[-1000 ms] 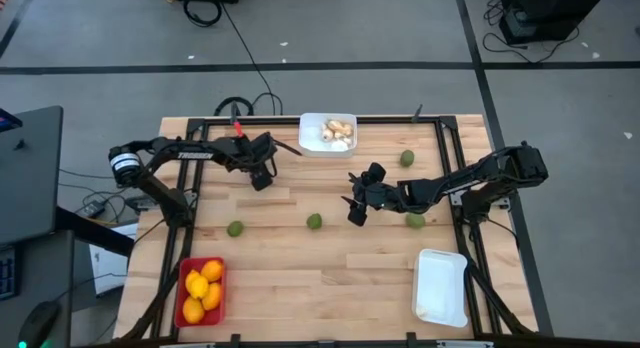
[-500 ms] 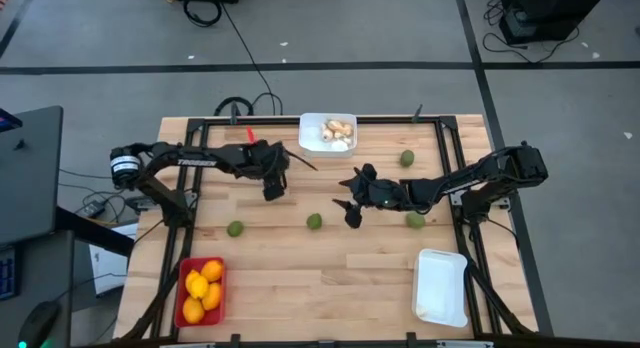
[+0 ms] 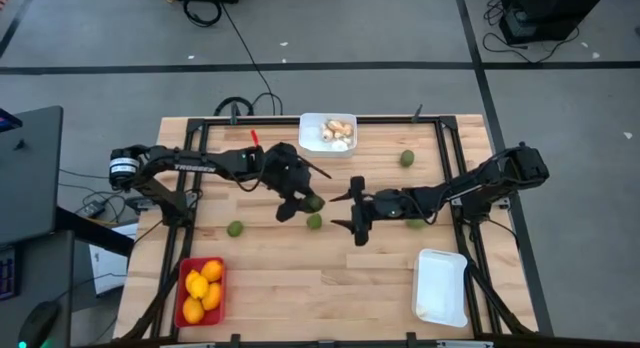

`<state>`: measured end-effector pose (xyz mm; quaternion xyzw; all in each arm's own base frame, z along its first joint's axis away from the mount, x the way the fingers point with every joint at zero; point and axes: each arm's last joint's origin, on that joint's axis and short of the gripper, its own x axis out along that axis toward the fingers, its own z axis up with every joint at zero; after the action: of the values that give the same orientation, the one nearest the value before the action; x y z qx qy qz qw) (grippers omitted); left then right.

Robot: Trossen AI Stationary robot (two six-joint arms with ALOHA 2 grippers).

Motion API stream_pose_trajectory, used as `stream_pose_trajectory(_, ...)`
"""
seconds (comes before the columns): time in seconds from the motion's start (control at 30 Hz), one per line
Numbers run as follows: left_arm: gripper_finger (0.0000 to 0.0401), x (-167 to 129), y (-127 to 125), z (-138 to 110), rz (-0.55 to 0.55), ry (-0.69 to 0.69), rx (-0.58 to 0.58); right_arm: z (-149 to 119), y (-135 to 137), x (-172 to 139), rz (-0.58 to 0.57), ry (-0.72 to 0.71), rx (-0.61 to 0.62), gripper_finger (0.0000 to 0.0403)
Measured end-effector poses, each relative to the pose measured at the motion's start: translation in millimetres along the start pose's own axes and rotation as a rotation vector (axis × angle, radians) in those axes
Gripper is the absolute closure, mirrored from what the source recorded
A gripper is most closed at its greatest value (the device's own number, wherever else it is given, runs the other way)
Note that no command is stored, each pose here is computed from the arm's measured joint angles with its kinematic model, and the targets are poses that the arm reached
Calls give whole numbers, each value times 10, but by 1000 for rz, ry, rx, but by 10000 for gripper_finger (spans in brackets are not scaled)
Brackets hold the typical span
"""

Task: Sort produce into baskets
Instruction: Put the lime into the bottom white bin

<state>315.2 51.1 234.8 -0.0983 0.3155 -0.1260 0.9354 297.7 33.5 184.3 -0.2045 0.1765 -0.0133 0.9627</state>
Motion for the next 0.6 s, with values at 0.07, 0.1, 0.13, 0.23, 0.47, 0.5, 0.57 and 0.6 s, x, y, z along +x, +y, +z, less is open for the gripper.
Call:
stream_pose_trajectory(0.07,183,11,9,6,1,-9,-33,27,27,-9,-21,-10,-88,117)
stream_pose_trajectory(0.1,183,19,14,12,3,-17,-43,38,34,-13,-33,-13,-124,117)
stream_pose_trajectory(0.13,183,23,17,12,6,-16,-49,52,39,-16,-40,-22,-157,116)
stream_pose_trajectory(0.23,182,51,28,10,4,-21,-49,84,35,-17,-33,-60,-229,109)
stream_pose_trajectory(0.47,182,165,77,33,-10,-72,-50,144,-65,15,-15,-109,-226,70)
stream_pose_trajectory(0.5,182,184,83,33,-20,-78,-47,156,-79,19,-14,-116,-224,64)
stream_pose_trajectory(0.57,182,223,83,46,-39,-100,-35,167,-96,26,-9,-123,-223,55)
stream_pose_trajectory(0.6,182,231,82,53,-46,-108,-39,163,-102,30,0,-117,-224,52)
